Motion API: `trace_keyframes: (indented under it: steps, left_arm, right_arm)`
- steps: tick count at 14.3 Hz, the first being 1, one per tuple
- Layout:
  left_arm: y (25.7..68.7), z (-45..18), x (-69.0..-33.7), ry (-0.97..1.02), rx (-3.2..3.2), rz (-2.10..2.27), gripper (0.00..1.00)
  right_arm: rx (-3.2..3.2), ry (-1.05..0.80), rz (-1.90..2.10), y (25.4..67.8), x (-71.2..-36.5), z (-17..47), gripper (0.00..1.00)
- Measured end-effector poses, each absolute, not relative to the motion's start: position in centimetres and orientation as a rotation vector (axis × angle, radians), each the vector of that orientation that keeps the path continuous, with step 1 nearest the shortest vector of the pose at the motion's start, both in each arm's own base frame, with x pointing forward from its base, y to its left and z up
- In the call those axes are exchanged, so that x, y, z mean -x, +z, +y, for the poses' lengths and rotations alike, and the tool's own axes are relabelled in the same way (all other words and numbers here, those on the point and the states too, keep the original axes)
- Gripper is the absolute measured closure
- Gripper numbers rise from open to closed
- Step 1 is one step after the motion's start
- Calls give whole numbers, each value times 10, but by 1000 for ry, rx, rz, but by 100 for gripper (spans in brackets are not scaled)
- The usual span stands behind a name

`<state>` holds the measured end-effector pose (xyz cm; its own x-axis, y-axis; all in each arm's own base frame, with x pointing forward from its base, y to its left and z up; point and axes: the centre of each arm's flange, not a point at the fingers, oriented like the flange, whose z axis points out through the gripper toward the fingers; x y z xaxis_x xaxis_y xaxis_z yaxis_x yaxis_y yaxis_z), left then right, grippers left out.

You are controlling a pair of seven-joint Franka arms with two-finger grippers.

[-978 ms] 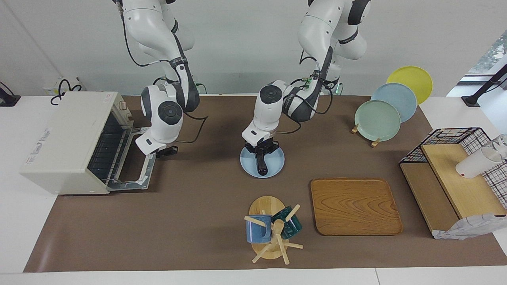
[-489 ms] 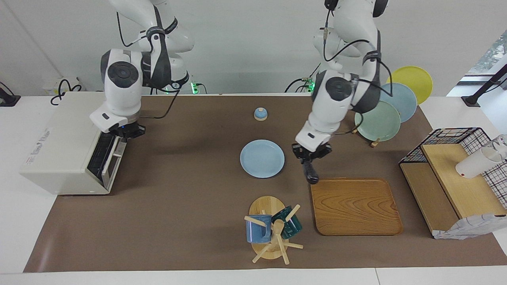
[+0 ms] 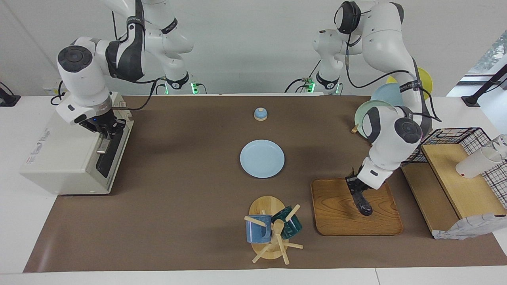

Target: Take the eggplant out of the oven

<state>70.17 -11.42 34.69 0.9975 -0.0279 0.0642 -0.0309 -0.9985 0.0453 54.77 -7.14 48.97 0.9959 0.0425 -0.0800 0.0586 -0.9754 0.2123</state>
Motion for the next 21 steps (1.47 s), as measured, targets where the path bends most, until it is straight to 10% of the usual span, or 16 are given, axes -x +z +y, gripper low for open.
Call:
trace_keyframes:
  steps: [2,6,8,12,21]
  left_arm:
    - [328,-114,-710,99,-3094,-61,74]
    - [331,-119,-711,106,-3089,-100,71]
    - [341,-116,-713,129,-3087,-97,49]
    - [418,-82,-701,120,-3088,-33,1]
    - [616,-23,-575,-20,-3115,52,0]
  right_arm:
    - [-2984,-93,66,525,-553,-52,66]
    - [-3061,-70,73,567,-554,-29,16]
    - [-3062,-81,69,563,-555,-31,0]
    - [-3063,-103,67,565,-555,-31,0]
    - [-3061,-109,97,579,-560,-19,0]
